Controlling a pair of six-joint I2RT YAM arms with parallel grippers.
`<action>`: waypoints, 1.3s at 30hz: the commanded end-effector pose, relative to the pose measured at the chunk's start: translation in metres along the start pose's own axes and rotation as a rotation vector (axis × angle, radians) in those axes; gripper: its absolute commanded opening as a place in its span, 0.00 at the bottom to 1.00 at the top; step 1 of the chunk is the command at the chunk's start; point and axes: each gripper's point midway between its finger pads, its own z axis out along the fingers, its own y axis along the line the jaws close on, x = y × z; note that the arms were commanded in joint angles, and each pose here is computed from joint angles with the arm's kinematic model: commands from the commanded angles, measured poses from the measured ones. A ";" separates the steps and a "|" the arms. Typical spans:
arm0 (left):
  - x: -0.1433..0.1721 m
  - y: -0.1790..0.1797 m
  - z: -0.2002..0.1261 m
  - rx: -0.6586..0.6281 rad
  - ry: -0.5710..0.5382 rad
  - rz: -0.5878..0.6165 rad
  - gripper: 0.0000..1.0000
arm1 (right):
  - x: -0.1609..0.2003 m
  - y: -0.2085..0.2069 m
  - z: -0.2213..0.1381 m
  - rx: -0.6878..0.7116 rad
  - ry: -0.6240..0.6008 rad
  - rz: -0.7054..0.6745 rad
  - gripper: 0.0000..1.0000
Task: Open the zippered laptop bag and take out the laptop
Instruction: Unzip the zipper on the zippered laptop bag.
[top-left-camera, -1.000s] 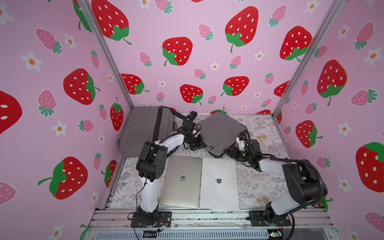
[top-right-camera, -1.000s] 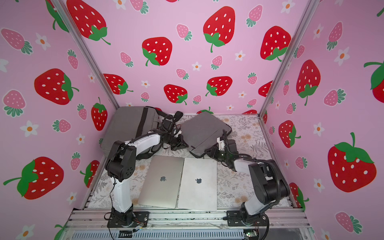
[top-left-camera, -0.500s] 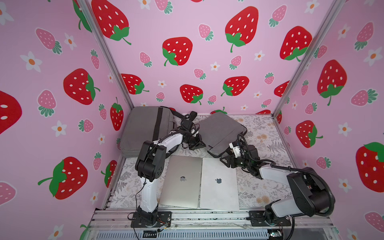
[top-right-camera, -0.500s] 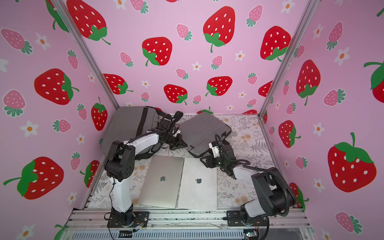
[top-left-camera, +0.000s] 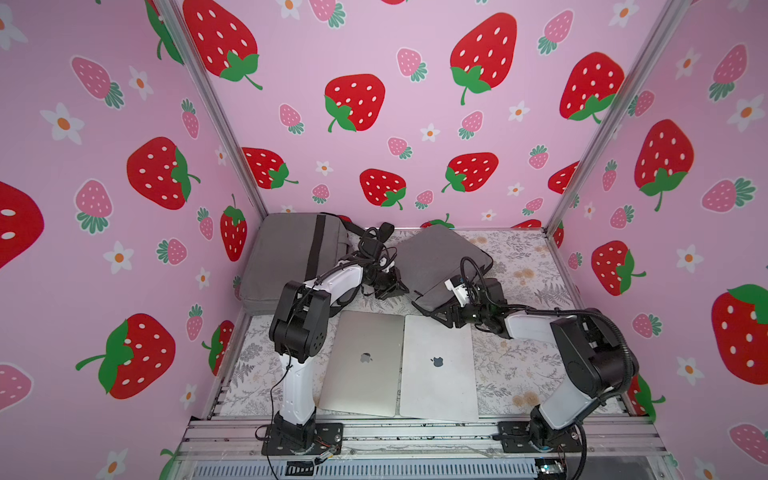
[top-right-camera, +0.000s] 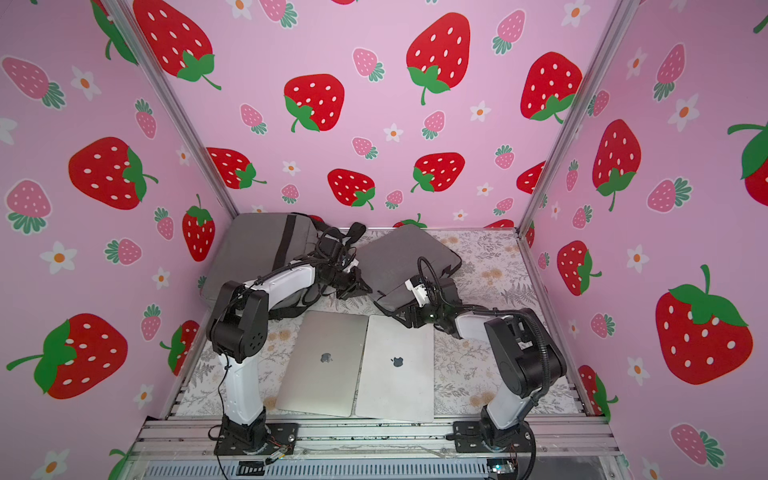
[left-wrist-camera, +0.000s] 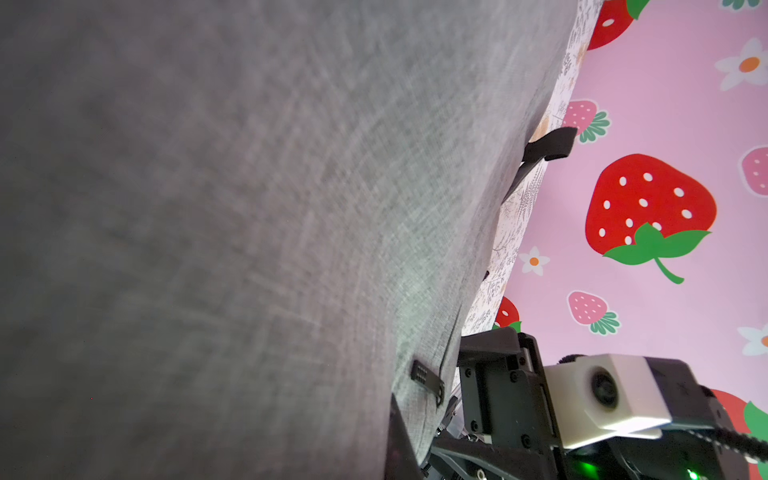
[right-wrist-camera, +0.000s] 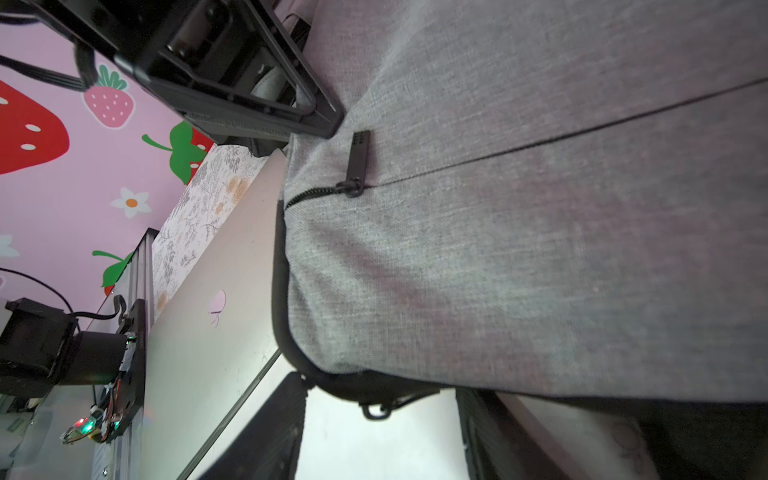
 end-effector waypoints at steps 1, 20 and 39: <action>0.004 -0.047 -0.020 0.113 0.016 0.091 0.00 | -0.004 0.017 0.002 -0.106 0.012 -0.057 0.60; 0.000 -0.048 -0.026 0.115 0.008 0.090 0.00 | -0.002 0.032 -0.006 -0.172 0.006 -0.047 0.48; -0.001 -0.048 -0.027 0.113 0.006 0.092 0.00 | -0.004 0.033 -0.018 -0.167 -0.011 -0.021 0.35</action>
